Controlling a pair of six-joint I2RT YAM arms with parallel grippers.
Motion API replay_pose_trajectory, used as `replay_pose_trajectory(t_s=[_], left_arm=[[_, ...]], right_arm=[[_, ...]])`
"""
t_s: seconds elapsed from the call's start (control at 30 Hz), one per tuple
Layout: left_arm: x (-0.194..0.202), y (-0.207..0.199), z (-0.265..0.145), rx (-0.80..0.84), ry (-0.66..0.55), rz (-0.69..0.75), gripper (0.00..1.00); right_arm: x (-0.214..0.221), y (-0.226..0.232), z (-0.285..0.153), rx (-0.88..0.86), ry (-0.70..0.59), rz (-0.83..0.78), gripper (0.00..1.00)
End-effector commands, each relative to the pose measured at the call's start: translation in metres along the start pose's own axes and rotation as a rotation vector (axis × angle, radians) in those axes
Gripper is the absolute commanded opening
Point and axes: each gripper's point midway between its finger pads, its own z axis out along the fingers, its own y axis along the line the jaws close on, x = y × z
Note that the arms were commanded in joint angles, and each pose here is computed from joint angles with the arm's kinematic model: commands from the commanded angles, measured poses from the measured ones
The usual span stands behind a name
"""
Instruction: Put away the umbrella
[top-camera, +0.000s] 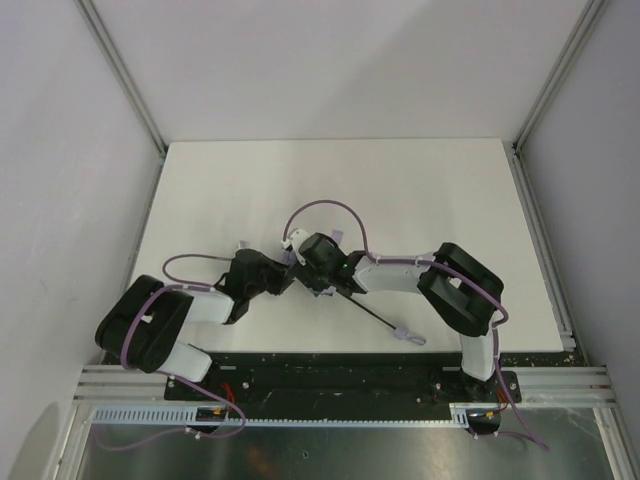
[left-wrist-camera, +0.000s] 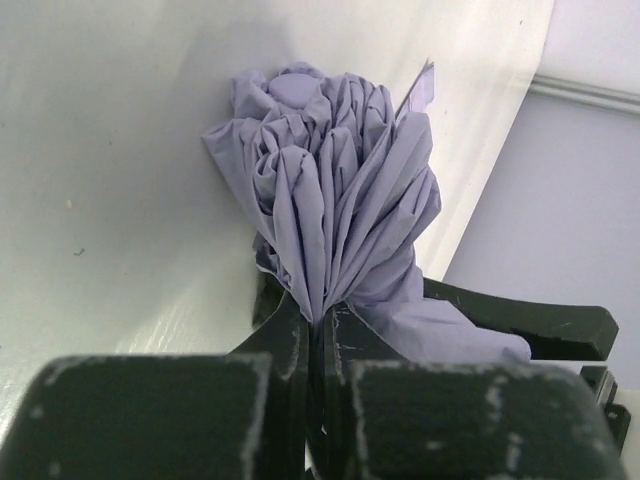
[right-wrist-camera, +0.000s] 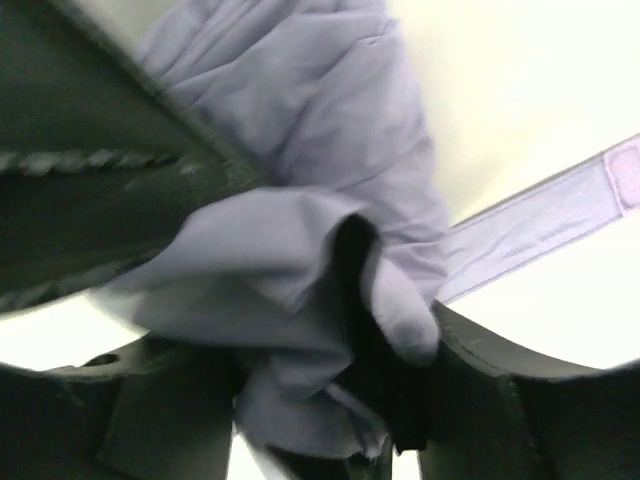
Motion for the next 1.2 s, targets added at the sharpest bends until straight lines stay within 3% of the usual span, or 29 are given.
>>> replay_pose_trajectory(t_s=[0.0,0.07,0.13,0.23,0.43,0.6,0.8,1.0,1.07,1.17], left_arm=[[0.006,0.077,-0.01,-0.259,0.001,0.069,0.0],[0.006,0.074,-0.01,-0.249,0.004,0.081,0.0],[0.006,0.07,-0.01,-0.233,0.008,0.105,0.01],[0.003,0.06,-0.012,-0.197,0.002,0.154,0.16],[0.0,0.046,-0.021,-0.136,-0.012,0.159,0.66],[0.005,0.038,-0.016,-0.129,0.031,0.138,0.81],[0.013,0.032,-0.007,-0.126,0.074,0.155,0.84],[0.028,0.022,-0.01,-0.075,0.107,0.135,0.79],[0.031,0.017,-0.012,-0.048,0.113,0.123,0.74],[0.03,0.004,-0.015,0.007,0.106,0.138,0.56]], right_arm=[[0.053,-0.029,0.032,0.156,0.142,0.014,0.47],[0.063,-0.025,0.035,0.087,0.157,0.04,0.2],[0.064,-0.019,0.033,-0.008,0.148,0.074,0.05],[0.058,-0.006,0.021,-0.199,0.123,0.144,0.01],[0.029,0.0,-0.016,-0.485,-0.027,0.279,0.0],[0.002,0.012,-0.039,-0.631,-0.135,0.311,0.0],[-0.03,0.024,-0.06,-0.774,-0.232,0.364,0.0],[-0.052,0.024,-0.065,-0.831,-0.294,0.45,0.0],[-0.057,0.024,-0.065,-0.846,-0.307,0.474,0.0],[-0.057,0.026,-0.064,-0.865,-0.297,0.503,0.0]])
